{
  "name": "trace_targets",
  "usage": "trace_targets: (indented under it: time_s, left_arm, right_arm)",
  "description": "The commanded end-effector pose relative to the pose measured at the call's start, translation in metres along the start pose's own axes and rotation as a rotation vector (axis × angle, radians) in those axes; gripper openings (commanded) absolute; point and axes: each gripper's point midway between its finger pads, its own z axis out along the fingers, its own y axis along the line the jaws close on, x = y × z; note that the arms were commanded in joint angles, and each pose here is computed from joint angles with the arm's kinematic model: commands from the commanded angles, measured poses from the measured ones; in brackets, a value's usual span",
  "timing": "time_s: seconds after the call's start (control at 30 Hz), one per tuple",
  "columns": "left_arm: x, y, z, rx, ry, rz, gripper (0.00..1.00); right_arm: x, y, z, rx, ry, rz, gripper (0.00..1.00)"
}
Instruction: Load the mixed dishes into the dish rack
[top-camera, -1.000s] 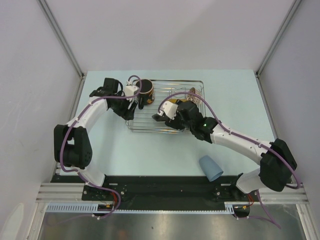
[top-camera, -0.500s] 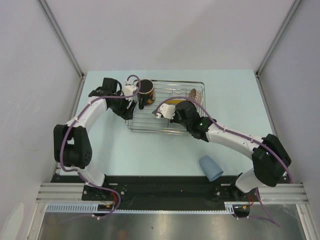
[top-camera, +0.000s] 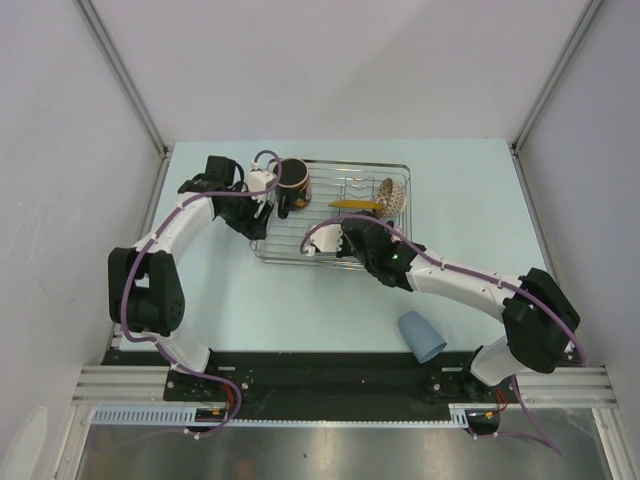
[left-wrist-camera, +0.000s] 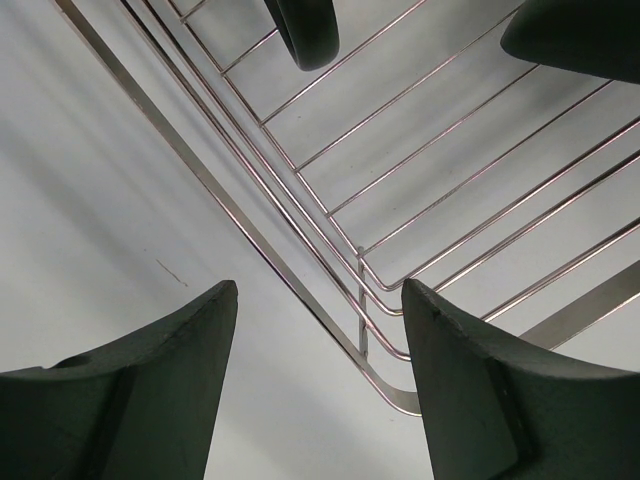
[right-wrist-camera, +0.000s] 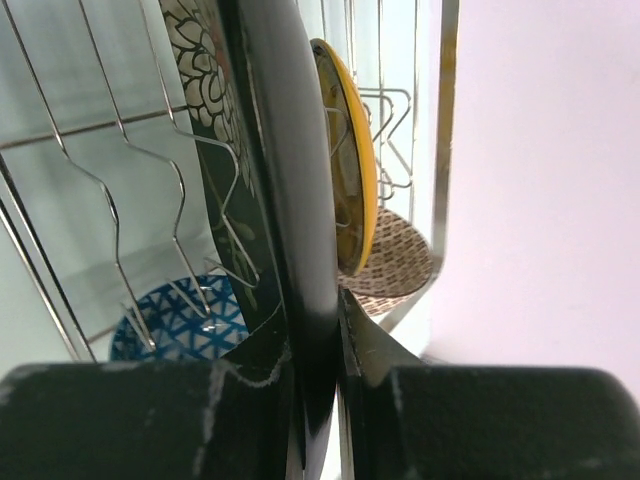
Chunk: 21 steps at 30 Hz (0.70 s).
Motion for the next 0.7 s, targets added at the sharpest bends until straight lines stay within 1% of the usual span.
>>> trace_targets:
  time_s: [0.0,0.17,0.27,0.43,0.5,0.53,0.6,0.63,0.67]
  left_arm:
    - [-0.021,0.005,-0.007,-0.005,-0.064,0.021,0.72]
    - [-0.019,0.007,-0.007,-0.007,-0.061,0.021,0.72]
    - [-0.018,0.008,-0.006,-0.007,-0.062,0.019,0.72]
    - [-0.018,0.009,-0.007,-0.009,-0.064,0.019,0.72]
    - [-0.018,0.011,-0.008,-0.012,-0.067,0.019,0.72]
    - [-0.018,0.012,-0.008,-0.014,-0.066,0.017,0.72]
    - [-0.018,0.013,-0.009,-0.018,-0.067,0.018,0.72]
    - [-0.018,0.014,-0.008,-0.020,-0.065,0.018,0.71]
    - [-0.017,0.014,-0.008,-0.019,-0.063,0.017,0.72]
  right_arm:
    - [-0.008,-0.052,-0.009,0.181,0.025,-0.126,0.00]
    - [-0.008,-0.056,-0.010,0.176,0.040,-0.167,0.00]
    - [0.000,-0.048,-0.009,0.139,0.073,-0.194,0.00]
    - [0.006,-0.040,-0.008,0.119,0.085,-0.116,0.01]
    - [0.007,-0.036,-0.008,0.112,0.089,-0.093,0.10]
    - [0.006,-0.033,-0.010,0.106,0.090,-0.068,0.19]
    - [0.007,-0.028,-0.011,0.094,0.091,-0.046,0.26]
    - [0.009,-0.026,-0.012,0.087,0.098,-0.034,0.31]
    - [0.008,-0.026,-0.015,0.088,0.095,-0.002,0.33]
